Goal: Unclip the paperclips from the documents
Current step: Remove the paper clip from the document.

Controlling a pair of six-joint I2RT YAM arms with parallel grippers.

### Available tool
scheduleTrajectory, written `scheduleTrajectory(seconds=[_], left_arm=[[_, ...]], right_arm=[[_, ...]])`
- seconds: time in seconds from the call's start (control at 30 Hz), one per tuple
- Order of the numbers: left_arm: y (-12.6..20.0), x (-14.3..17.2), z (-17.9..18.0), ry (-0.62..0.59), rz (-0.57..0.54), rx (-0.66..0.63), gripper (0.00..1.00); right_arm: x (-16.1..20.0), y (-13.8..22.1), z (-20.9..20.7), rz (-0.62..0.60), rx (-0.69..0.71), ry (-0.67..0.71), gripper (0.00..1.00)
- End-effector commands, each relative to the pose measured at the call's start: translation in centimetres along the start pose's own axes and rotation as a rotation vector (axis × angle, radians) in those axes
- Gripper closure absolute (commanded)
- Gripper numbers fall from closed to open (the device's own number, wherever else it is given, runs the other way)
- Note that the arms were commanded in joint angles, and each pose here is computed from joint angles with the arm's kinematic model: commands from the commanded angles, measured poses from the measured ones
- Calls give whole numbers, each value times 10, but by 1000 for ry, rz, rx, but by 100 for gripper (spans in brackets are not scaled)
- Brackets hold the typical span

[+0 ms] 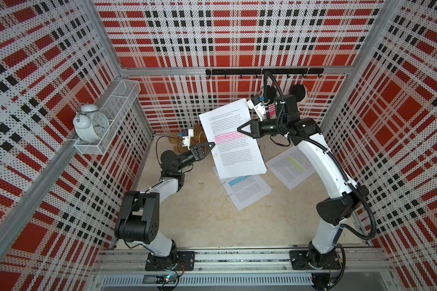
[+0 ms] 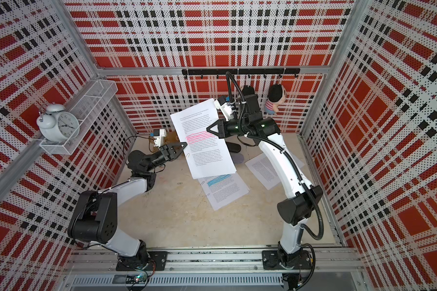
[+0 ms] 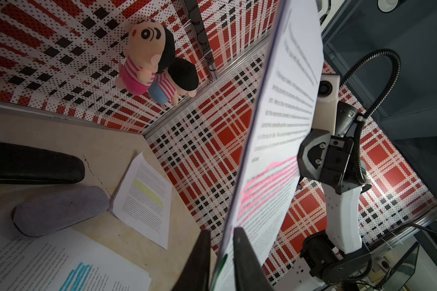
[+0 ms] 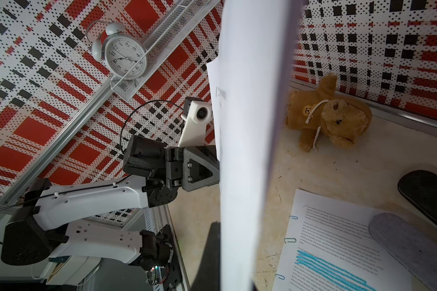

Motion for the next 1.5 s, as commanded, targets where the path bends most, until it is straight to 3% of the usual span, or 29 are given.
scheduleTrajectory(seconds=[0.0,0.2,0.3,0.5,0.7,0.77,0.8,0.9,1.47], left_arm=[[3,6,-10,-18,21,25,79],[6,10,-7,-6,27,18,80],[10,6,-5,-8,14,9,91],[12,-3,-6,-24,-4,6,93],[11,-3,-5,-20,3,9,76],[10,-2,-6,-20,9,12,76],[10,-1,-6,-17,11,13,77],[9,0,-5,-9,17,15,100],[33,-3,3,26,-15,-29,100]], right_arm=[[-6,4,-1,-21,13,35,100],[-8,8,-5,-33,29,36,100],[-8,8,-5,-32,29,36,100],[3,6,-8,0,30,31,100],[8,5,-9,15,22,31,100],[8,4,-9,14,19,29,100],[8,4,-9,12,21,29,100],[6,5,-8,4,24,36,100],[2,43,-48,-89,123,-33,100]])
Point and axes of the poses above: each gripper's point midway between its finger pads, its own y axis back along the fingers, its own z axis along the line the jaws close on, x = y × z, the point moved 2 cm from there along y, back along the fingers, and after that the axes turned 3 degrees about y, right-handed, at the moved point
